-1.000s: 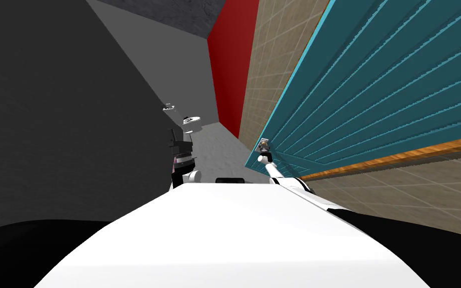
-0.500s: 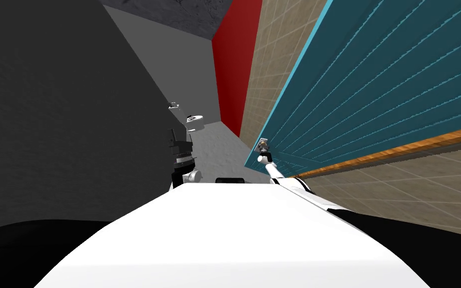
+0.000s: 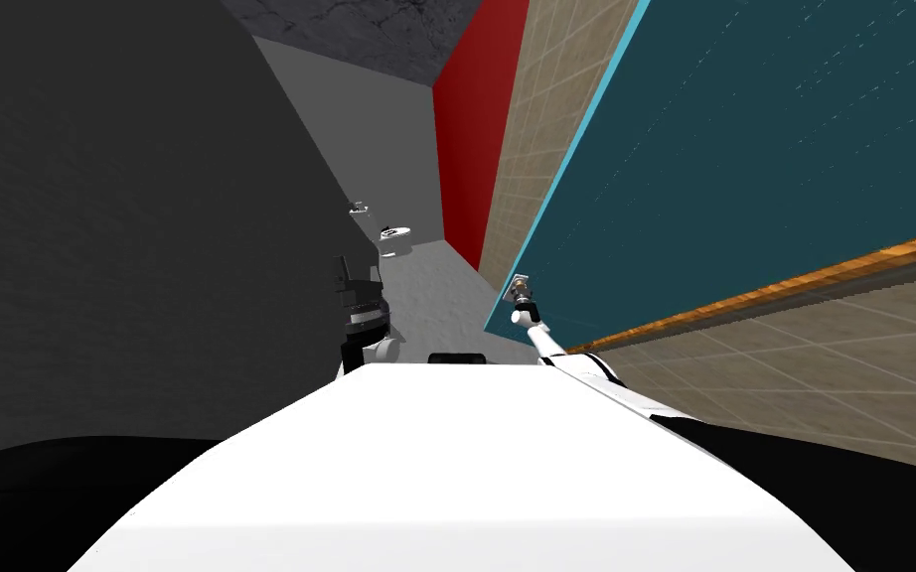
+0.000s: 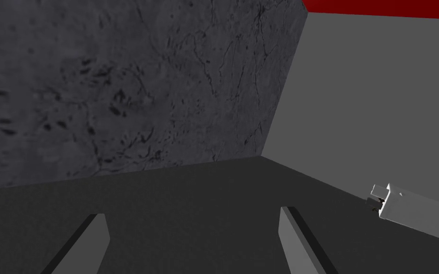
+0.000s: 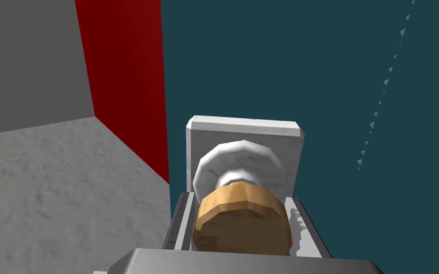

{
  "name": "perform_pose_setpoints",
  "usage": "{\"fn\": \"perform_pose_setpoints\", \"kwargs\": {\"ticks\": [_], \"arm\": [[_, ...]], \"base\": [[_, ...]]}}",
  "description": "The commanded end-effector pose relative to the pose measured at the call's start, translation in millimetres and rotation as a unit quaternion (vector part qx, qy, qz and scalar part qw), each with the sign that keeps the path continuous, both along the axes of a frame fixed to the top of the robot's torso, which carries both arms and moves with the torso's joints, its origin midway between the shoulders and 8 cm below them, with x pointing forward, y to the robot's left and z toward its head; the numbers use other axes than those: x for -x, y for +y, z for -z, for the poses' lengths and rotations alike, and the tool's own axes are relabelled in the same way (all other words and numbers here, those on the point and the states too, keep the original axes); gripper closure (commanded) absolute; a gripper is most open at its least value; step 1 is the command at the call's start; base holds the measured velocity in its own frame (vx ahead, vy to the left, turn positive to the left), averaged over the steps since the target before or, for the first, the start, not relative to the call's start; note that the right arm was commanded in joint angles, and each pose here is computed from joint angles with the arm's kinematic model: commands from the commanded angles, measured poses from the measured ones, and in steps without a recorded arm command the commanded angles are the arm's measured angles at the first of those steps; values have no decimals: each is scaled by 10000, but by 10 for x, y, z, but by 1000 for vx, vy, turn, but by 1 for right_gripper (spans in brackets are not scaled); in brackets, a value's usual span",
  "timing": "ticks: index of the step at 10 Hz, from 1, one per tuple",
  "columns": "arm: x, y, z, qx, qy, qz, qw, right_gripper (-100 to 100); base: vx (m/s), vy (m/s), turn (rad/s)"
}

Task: Pull the door open

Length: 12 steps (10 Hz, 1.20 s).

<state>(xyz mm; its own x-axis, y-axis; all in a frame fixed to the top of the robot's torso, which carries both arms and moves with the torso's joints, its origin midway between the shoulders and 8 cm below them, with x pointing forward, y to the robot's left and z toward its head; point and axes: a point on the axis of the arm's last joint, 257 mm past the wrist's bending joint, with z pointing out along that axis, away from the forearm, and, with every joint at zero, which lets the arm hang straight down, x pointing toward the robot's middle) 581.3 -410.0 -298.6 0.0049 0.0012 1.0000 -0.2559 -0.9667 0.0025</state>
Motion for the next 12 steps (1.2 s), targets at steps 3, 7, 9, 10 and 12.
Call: {"fn": "perform_pose_setpoints", "kwargs": {"ticks": [3,7,9,10,12], "arm": [[-22,106,-24,-7,-24,-160,9999,100],[-28,194,-9,-5,-6,-314,9995,100],[-34,267,-17,-3,-15,-436,9990,100],[-36,305,-20,-3,-19,-501,9987,100],[-38,379,-24,-4,-23,-622,9981,100]], "base": [[-204,-38,65],[-156,-39,63],[-187,-64,69],[-174,-92,102],[-207,-75,91]]}}
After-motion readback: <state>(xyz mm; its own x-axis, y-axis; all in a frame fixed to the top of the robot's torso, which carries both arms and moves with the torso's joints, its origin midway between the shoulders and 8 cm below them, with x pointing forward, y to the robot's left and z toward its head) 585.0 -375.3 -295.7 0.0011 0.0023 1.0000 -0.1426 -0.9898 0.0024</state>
